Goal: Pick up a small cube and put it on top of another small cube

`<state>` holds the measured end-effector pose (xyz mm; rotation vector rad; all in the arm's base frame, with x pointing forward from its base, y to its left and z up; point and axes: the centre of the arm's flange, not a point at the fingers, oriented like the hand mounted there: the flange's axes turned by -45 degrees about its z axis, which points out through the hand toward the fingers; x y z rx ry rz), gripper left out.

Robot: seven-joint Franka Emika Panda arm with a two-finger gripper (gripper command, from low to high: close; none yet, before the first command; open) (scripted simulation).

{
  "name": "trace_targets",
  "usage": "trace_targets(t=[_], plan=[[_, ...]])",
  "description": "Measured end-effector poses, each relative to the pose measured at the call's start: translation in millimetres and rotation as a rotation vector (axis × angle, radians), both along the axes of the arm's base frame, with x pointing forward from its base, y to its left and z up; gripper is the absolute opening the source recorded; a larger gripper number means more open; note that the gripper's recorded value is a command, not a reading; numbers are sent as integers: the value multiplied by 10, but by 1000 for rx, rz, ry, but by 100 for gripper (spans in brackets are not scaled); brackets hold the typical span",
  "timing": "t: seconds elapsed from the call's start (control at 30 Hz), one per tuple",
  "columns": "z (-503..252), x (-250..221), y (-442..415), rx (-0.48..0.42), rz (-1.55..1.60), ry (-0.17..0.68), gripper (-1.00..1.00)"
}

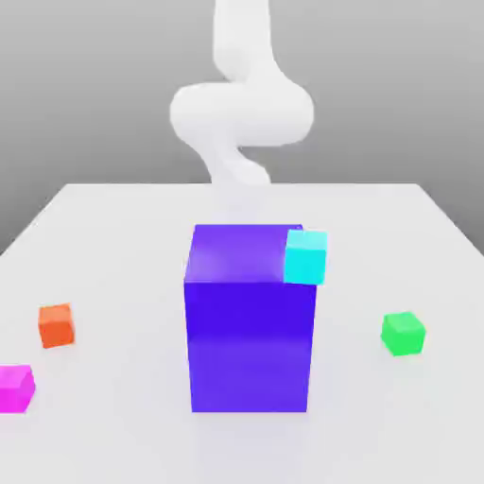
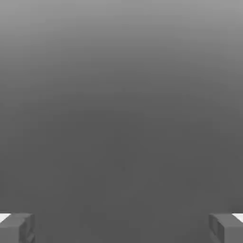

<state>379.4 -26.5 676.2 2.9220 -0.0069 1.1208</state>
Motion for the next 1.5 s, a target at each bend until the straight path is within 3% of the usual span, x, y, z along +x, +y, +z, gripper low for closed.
trace_targets(t=[0.2, 0.43, 0.57, 0.87, 1.03, 1.07, 1.3, 1.43, 1.5], plan=[[-969, 591, -723, -33, 4, 165, 0], [-2219, 818, -1605, -46, 9, 351, 0], [-2964, 716, -2106, -42, 9, 457, 0], [-4591, -43, -2982, -9, 29, 695, 0], [-5297, -210, -3093, -3, 36, 732, 0], [-5417, -218, -3091, -2, 36, 732, -100], [-5441, -223, -3089, 1, 37, 733, -100], [-5000, -220, -3092, 0, 37, 733, -100], [-4870, 9, -2904, -18, 74, 728, -100]])
